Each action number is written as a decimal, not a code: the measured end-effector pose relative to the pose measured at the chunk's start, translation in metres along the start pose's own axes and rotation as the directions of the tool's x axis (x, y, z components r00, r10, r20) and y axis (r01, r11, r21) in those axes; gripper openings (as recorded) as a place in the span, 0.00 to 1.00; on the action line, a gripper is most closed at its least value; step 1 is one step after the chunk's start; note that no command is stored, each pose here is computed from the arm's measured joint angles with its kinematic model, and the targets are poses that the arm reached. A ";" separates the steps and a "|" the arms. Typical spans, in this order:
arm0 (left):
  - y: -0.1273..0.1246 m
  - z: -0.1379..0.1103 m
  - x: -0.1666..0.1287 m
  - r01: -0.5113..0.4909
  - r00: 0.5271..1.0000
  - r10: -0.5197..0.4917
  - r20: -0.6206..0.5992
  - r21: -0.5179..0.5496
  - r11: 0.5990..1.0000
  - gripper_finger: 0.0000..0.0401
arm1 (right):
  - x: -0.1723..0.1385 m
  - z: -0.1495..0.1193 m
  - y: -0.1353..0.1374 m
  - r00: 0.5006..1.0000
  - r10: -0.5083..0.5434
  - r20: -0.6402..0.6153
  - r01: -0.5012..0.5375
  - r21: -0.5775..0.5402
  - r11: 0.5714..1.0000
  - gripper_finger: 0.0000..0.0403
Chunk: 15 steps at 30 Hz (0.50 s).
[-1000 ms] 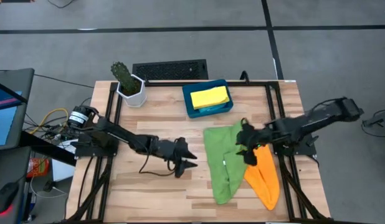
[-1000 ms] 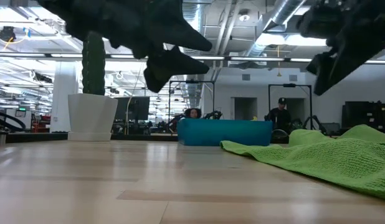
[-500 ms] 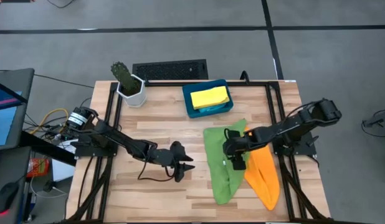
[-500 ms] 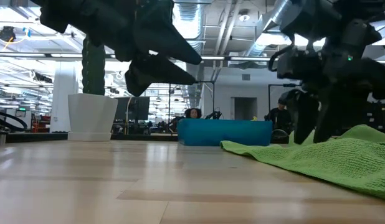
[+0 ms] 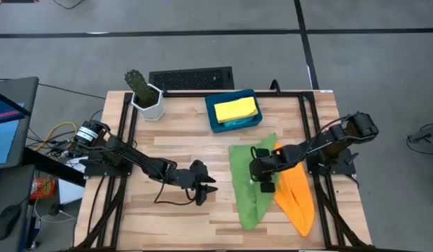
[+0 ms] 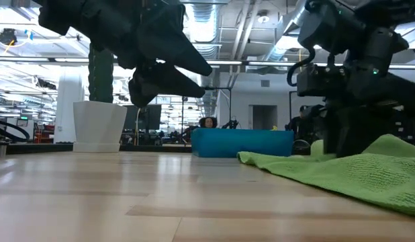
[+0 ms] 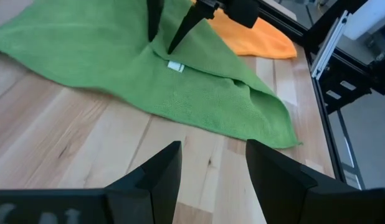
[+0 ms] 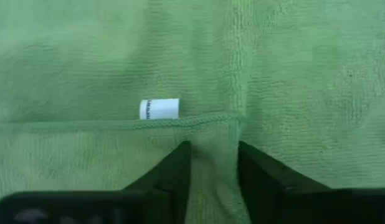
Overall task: Fold microfiber towels
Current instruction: Fold the green microfiber cloth
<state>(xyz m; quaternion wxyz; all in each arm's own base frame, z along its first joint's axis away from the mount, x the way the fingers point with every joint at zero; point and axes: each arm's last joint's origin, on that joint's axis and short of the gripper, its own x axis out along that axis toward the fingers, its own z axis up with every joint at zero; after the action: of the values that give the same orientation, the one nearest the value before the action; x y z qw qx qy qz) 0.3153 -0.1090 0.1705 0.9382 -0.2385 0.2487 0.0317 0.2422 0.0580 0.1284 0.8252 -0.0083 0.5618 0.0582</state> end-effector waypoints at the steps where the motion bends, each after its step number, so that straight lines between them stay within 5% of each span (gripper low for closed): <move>1: 0.000 0.000 0.000 0.000 1.000 0.000 0.000 -0.002 1.000 0.43 | -0.002 0.001 0.000 1.000 0.002 0.005 -0.002 0.000 1.000 0.32; 8: 0.000 0.000 0.000 -0.010 1.000 0.010 0.009 -0.007 1.000 0.43 | -0.018 0.011 0.001 0.997 0.009 0.081 -0.009 0.003 1.000 0.12; 15: 0.010 0.014 0.001 -0.154 0.971 0.159 0.180 -0.039 0.987 0.43 | -0.019 0.012 0.002 0.996 0.013 0.094 -0.015 0.020 1.000 0.04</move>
<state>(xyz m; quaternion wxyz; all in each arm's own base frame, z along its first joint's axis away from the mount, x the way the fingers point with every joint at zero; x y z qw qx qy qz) 0.3213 -0.0935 0.1764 0.9486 -0.2260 0.1791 0.1304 0.2462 0.0591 0.1507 0.8502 0.0070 0.5231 0.0587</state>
